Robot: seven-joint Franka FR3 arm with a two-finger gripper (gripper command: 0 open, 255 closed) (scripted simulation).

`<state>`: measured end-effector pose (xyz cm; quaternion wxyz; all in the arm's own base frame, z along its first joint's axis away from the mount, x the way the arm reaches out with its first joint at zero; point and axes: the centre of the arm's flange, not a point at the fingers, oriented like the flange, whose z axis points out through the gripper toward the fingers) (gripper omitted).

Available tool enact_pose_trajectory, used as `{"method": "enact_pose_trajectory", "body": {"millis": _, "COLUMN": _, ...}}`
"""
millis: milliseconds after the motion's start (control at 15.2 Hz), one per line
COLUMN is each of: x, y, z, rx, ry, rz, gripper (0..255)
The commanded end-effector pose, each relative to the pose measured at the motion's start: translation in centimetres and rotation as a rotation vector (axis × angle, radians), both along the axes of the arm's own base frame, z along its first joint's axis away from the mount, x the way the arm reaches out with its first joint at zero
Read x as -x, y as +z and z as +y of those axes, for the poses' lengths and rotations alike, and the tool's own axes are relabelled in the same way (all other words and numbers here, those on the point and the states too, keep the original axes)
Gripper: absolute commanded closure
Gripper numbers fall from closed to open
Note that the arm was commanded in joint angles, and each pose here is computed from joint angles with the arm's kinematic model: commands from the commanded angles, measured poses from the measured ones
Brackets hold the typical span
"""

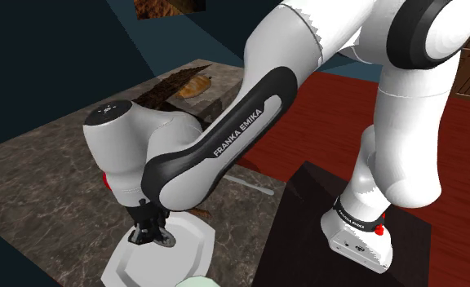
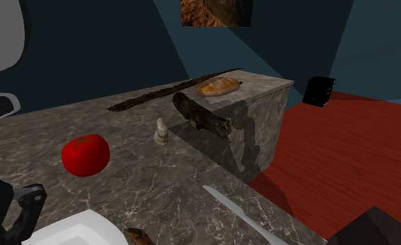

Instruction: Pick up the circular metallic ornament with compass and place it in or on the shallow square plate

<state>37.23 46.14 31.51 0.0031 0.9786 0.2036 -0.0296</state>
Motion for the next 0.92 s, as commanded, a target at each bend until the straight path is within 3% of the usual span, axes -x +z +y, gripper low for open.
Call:
{"method": "enact_pose_trajectory", "body": {"millis": 0, "x": 0.0, "y": -1.1, "z": 0.0, "rx": 0.000, "ry": 0.000, "rz": 0.000, "gripper": 255}}
{"method": "enact_pose_trajectory", "body": {"millis": 396, "x": 0.0, "y": -4.0, "z": 0.0, "rx": 0.000, "ry": 0.000, "rz": 0.000, "gripper": 255}}
{"method": "enact_pose_trajectory", "body": {"millis": 858, "x": 0.0, "y": -4.0, "z": 0.0, "rx": 0.000, "ry": 0.000, "rz": 0.000, "gripper": 255}}
